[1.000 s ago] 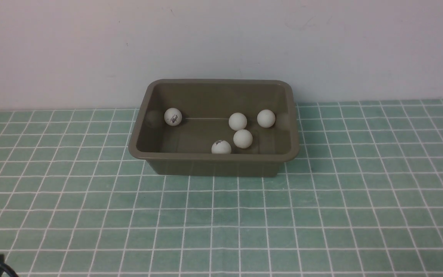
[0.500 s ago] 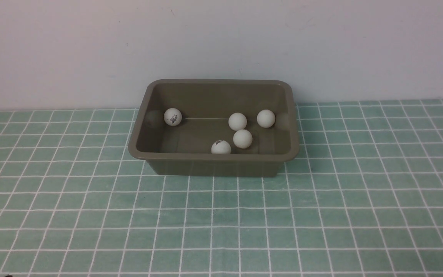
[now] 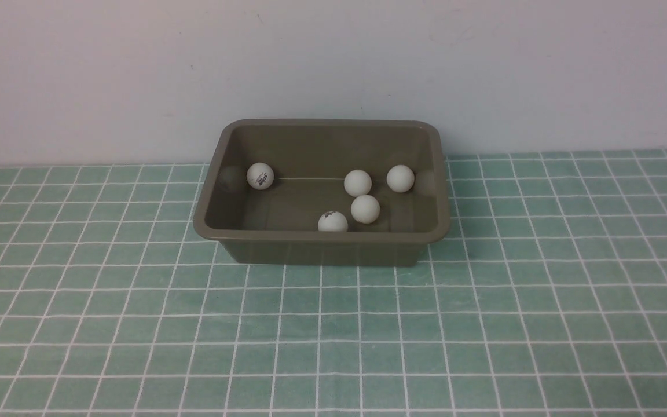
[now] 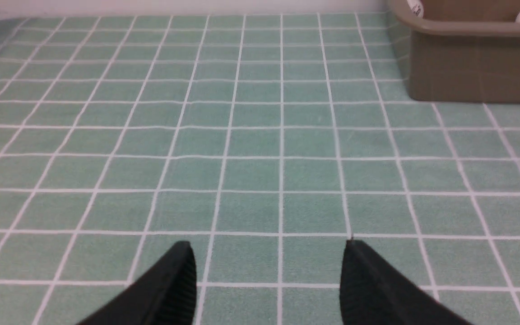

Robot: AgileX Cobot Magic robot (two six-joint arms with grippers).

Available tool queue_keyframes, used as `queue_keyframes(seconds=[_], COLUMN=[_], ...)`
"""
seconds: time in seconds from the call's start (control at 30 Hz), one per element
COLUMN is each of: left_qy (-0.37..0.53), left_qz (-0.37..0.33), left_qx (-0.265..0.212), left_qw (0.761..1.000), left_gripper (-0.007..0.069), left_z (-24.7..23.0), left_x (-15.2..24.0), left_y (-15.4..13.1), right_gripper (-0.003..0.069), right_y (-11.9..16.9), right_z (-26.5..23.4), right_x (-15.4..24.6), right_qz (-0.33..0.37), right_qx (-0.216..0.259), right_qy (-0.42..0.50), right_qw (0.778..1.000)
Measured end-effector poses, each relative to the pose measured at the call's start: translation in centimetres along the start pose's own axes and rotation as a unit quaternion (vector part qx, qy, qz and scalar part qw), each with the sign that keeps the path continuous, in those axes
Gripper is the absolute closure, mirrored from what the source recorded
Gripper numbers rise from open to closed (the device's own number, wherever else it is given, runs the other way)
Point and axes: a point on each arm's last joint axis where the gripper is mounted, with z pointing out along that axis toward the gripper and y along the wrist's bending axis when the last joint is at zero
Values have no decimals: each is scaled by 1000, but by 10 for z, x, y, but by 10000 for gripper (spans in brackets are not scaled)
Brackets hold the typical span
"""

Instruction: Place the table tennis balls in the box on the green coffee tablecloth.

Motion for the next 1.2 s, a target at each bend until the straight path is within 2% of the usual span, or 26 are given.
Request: queue_keyframes(seconds=[0.43,1.2], left_qy=[0,0], left_qz=[31,28], left_qx=[0,0], left_qw=[1000,1000], left_gripper=[230,230], left_z=[0,0], left_x=[0,0], left_y=[0,0], right_gripper=[207,207], right_y=[0,0], right_z=[0,0], right_x=[0,0], right_qz=[0,0], right_qx=[0,0], right_qy=[0,0], right_qw=[1000,1000])
